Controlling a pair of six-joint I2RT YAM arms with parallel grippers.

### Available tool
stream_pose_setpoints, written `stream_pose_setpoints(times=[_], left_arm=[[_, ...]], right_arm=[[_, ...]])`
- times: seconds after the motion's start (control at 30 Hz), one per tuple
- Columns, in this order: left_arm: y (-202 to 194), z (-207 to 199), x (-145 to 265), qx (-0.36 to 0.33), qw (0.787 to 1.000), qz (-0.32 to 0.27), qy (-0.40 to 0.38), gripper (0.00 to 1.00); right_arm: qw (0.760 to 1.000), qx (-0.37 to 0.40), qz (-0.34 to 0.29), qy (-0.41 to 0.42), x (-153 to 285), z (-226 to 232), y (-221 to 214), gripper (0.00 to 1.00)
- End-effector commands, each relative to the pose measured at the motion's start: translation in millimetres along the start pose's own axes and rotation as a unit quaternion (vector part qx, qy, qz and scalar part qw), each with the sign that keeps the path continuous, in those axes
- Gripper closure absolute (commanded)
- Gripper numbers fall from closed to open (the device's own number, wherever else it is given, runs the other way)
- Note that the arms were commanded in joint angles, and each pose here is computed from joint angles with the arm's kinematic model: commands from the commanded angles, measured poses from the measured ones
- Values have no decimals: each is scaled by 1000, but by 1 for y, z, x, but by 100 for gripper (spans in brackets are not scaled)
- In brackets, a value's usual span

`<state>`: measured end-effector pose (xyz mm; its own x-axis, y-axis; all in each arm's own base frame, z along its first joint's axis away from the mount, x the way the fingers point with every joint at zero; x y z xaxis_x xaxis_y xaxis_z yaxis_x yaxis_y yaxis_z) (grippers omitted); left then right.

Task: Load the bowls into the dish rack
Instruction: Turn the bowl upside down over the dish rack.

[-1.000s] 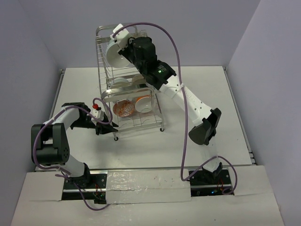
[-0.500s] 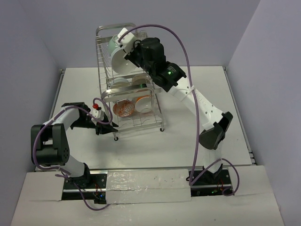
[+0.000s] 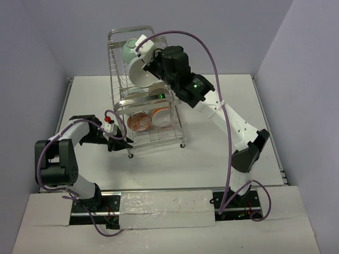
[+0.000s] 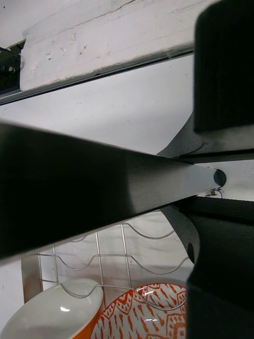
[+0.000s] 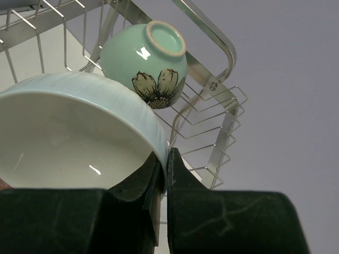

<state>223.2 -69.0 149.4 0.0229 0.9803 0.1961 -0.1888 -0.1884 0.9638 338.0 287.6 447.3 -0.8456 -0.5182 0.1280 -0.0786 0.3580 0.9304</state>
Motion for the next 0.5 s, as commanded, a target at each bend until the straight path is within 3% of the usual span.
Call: stream_pose_setpoints(times=[0.0,0.1,0.47], left_arm=[[-6,-26,4,118,991,44,-35,100],[-6,-25,5,118,992,44,-32,100],[-10,-24,8,121,991,43,-24,100]], right_arm=[[998,-6,-23,-53,-4,-6,13,100],[994,1,-44,-105,-14,-6,19,100],[985,29,-61,-156,-20,8,7,100]])
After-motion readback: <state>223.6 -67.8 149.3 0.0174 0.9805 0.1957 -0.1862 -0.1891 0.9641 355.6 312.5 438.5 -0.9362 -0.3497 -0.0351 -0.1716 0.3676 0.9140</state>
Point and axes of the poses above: each gripper's point midway between its finger pads, its own x axis back along the fingers, its own z axis along the line the jaws close on, y = z × x, the point moved 9 cm from there along x, back along the fingers, and after that the axes turned 13 degrees about -x, right-handed, at the moved point
